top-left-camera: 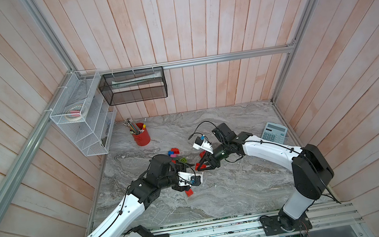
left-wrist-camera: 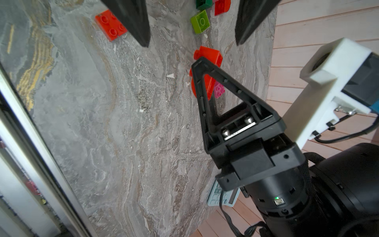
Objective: Assemble the letter s with lego
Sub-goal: Adjust the lego brick.
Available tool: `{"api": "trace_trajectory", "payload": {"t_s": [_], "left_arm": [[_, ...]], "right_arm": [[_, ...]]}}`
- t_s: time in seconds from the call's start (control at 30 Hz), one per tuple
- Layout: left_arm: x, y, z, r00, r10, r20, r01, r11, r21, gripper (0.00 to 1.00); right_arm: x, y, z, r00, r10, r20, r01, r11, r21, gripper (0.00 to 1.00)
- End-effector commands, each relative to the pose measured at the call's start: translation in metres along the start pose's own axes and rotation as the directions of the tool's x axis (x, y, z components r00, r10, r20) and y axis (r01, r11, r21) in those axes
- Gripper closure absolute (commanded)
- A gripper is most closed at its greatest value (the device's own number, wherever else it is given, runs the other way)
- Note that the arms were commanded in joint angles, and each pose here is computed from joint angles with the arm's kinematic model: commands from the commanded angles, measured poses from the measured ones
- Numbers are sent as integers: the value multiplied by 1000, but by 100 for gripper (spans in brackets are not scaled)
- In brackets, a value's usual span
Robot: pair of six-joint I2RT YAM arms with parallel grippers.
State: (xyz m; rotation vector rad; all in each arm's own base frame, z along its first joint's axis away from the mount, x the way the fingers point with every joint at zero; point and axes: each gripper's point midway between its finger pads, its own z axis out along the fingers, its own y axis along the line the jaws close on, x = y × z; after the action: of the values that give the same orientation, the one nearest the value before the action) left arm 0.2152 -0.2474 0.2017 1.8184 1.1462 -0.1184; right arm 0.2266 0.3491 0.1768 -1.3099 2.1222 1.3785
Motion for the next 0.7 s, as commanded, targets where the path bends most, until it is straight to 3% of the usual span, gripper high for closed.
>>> {"api": "trace_trajectory", "payload": {"t_s": [0.0, 0.2, 0.67], "left_arm": [[4, 17, 4, 993, 103, -52, -107, 992, -72, 35], [0, 19, 9, 991, 129, -37, -131, 989, -66, 42], [4, 17, 11, 991, 116, -72, -119, 992, -33, 75]], "right_arm": [[-4, 19, 1, 1000, -14, -7, 14, 997, -81, 70], [-6, 25, 5, 1000, -20, -19, 18, 994, -108, 70], [-9, 33, 5, 1000, -21, -7, 20, 987, -160, 69]]}}
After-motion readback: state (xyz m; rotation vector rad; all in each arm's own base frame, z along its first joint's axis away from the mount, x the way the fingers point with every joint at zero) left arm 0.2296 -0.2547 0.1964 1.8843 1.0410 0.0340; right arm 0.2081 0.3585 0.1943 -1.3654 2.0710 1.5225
